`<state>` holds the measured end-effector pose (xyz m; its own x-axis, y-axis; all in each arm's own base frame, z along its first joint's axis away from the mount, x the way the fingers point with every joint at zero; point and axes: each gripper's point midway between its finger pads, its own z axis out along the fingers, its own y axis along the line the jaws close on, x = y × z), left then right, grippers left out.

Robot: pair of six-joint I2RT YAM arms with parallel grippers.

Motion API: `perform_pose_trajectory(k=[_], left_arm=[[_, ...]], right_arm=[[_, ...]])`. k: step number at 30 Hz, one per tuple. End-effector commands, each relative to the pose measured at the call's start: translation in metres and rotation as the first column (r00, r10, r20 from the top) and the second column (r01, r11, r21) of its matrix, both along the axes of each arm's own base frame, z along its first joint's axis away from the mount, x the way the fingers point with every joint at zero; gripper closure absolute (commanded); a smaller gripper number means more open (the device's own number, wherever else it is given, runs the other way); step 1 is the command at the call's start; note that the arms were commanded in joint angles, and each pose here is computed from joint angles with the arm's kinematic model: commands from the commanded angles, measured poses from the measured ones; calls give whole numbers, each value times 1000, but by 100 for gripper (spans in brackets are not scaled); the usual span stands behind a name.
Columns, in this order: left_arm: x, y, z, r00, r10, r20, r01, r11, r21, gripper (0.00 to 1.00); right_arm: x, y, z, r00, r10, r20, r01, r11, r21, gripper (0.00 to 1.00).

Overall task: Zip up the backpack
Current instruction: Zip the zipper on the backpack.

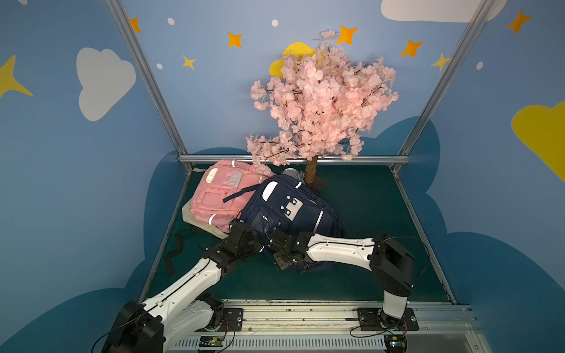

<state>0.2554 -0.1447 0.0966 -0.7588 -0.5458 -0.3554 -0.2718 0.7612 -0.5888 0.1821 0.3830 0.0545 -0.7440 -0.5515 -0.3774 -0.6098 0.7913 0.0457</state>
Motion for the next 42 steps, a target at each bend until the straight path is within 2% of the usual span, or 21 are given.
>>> perform_pose_trajectory(k=[1,7,16,20,23,27,30,33,37,40,42], left_arm=[[18,4,37,994,-5,112,4,1000,16,97],[45,22,65,986,18,167,-23,999,26,97],[81,44,106,966,52,255,-71,995,65,97],[94,57,107,965,74,250,-97,992,82,97],[95,59,95,975,74,212,-92,993,78,95],[80,51,74,989,56,139,-63,997,42,79],[54,55,70,994,68,84,-72,996,48,56],[26,54,76,996,53,78,-58,997,58,44],[-6,35,68,998,26,49,-24,999,-34,43],[-15,9,57,999,-3,48,11,988,-153,46],[-16,-5,52,999,-17,47,26,981,-193,49]], right_arm=[[-9,-20,14,1000,1,21,0,999,-43,100],[-28,-37,17,1000,-1,-3,1,998,-57,100],[-37,-70,19,999,-52,16,53,996,-72,100],[-38,-80,18,998,-63,28,65,995,-77,100],[-36,-71,25,998,-38,40,40,998,-48,100],[-31,-36,47,998,5,65,-8,998,56,100],[-24,-9,63,996,29,88,-39,992,122,100],[-19,10,73,993,52,109,-69,986,153,100],[-19,24,78,990,80,112,-99,979,177,100],[-23,32,80,988,103,112,-124,970,207,100],[-26,35,82,987,110,113,-133,967,219,100]])
